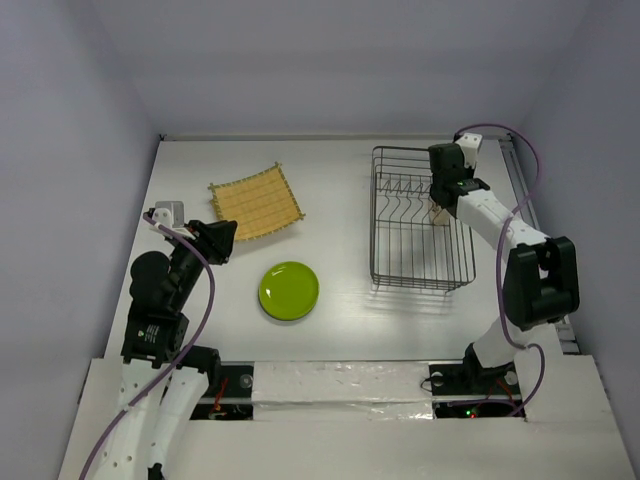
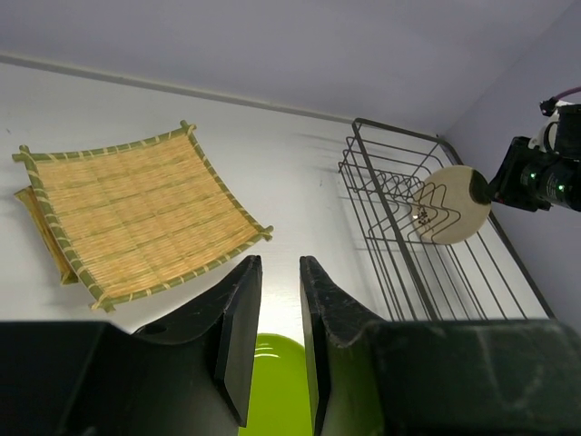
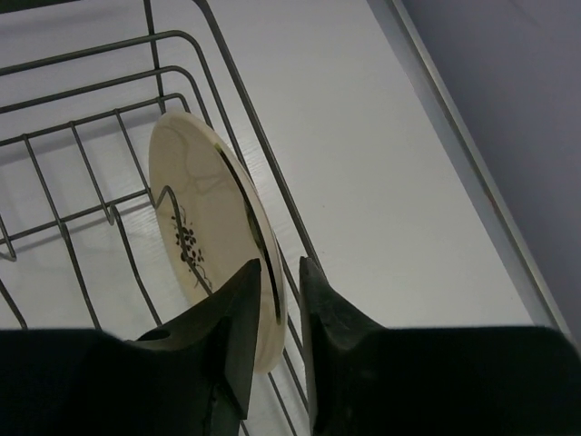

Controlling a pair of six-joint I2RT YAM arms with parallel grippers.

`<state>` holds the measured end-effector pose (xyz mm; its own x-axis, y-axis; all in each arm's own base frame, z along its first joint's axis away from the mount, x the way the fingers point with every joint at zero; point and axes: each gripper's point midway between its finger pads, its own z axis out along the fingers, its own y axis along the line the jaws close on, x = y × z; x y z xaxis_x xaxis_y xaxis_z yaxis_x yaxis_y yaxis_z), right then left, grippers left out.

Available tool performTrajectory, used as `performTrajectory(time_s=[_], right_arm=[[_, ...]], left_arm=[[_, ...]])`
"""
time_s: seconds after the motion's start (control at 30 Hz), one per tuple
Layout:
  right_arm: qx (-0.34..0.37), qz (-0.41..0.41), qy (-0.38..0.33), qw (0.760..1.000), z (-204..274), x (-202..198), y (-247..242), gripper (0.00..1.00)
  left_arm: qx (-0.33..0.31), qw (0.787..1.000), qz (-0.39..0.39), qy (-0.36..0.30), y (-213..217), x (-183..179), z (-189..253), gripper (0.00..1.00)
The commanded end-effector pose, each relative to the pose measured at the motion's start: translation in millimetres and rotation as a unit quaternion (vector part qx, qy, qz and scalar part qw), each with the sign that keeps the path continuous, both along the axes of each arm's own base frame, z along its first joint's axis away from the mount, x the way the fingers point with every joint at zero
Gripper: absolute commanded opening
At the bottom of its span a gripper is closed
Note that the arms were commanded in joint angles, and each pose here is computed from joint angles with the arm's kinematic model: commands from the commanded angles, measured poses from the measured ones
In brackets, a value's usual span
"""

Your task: Unload the plates from the dish rack

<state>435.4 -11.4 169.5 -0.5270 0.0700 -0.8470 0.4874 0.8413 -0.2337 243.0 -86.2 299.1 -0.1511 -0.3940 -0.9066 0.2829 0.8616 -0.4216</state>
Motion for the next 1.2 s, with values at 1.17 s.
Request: performTrajectory(time_s=[1.17], right_arm=[[0.020, 0.073, -0.139, 0.987, 158, -34, 35, 0.00]], left_arm=[[-0.005, 0.999, -0.003, -0.040, -1, -3, 25, 0.22]])
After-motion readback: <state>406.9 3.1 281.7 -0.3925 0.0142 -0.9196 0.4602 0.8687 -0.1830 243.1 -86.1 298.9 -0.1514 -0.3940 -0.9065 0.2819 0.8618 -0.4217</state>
